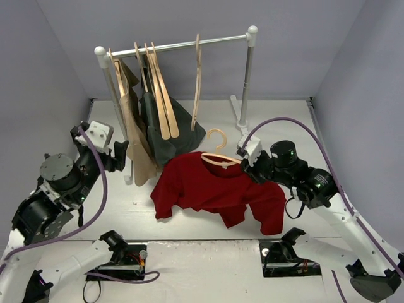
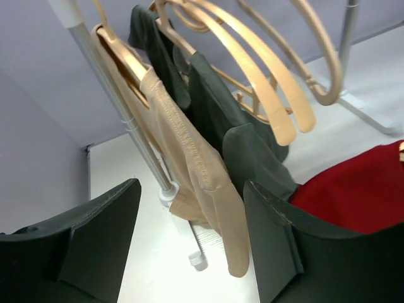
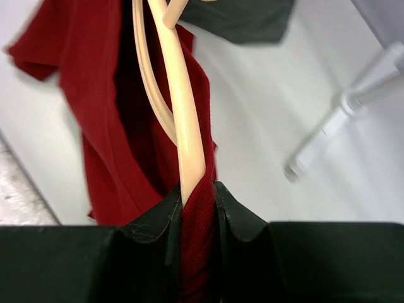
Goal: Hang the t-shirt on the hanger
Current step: Place the T-shirt on the hanger, then place the hanger at the clothesline.
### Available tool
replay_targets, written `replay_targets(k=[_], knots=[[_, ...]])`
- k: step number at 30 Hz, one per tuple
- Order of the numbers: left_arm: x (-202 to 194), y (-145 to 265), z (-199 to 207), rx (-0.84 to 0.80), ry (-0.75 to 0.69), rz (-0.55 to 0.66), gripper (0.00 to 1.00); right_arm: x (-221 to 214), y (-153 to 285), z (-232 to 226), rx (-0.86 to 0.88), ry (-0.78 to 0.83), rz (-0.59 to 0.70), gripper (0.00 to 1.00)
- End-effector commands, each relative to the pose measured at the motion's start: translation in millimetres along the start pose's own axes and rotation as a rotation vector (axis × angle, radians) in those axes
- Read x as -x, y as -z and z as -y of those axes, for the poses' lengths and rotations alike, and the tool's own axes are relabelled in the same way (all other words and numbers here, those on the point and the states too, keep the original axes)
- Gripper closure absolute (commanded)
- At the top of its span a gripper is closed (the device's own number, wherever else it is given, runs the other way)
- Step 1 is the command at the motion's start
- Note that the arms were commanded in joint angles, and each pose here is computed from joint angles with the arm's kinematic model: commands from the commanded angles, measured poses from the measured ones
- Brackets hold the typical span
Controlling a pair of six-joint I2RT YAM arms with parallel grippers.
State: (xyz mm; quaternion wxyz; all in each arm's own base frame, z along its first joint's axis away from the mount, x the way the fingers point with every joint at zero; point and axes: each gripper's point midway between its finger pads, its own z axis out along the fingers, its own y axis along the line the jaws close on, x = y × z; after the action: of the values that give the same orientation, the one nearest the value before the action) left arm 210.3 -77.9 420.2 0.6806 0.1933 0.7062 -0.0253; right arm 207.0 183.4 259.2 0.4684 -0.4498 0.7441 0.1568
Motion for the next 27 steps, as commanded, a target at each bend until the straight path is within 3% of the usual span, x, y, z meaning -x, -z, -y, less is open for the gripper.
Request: replay_targets(k=[1, 9, 20, 27], knots=[[12, -23, -11, 0.119, 0.059, 0.034, 0.39, 4, 10, 46, -0.256, -0.04, -0.041, 1.0], [-5, -26, -16, 0.175, 0.038, 0.035, 0.39, 6, 43, 109, -0.623, -0.055, -0.151, 1.0], [-31, -19, -35, 0.304, 0.069, 0.052, 0.39, 93, 51, 154, -0.777, -0.098, 0.025, 1.0], [-50, -25, -39, 0.321, 0.077, 0.004, 0.39, 119, 37, 183, -0.885, -0.065, -0.003, 1.0]])
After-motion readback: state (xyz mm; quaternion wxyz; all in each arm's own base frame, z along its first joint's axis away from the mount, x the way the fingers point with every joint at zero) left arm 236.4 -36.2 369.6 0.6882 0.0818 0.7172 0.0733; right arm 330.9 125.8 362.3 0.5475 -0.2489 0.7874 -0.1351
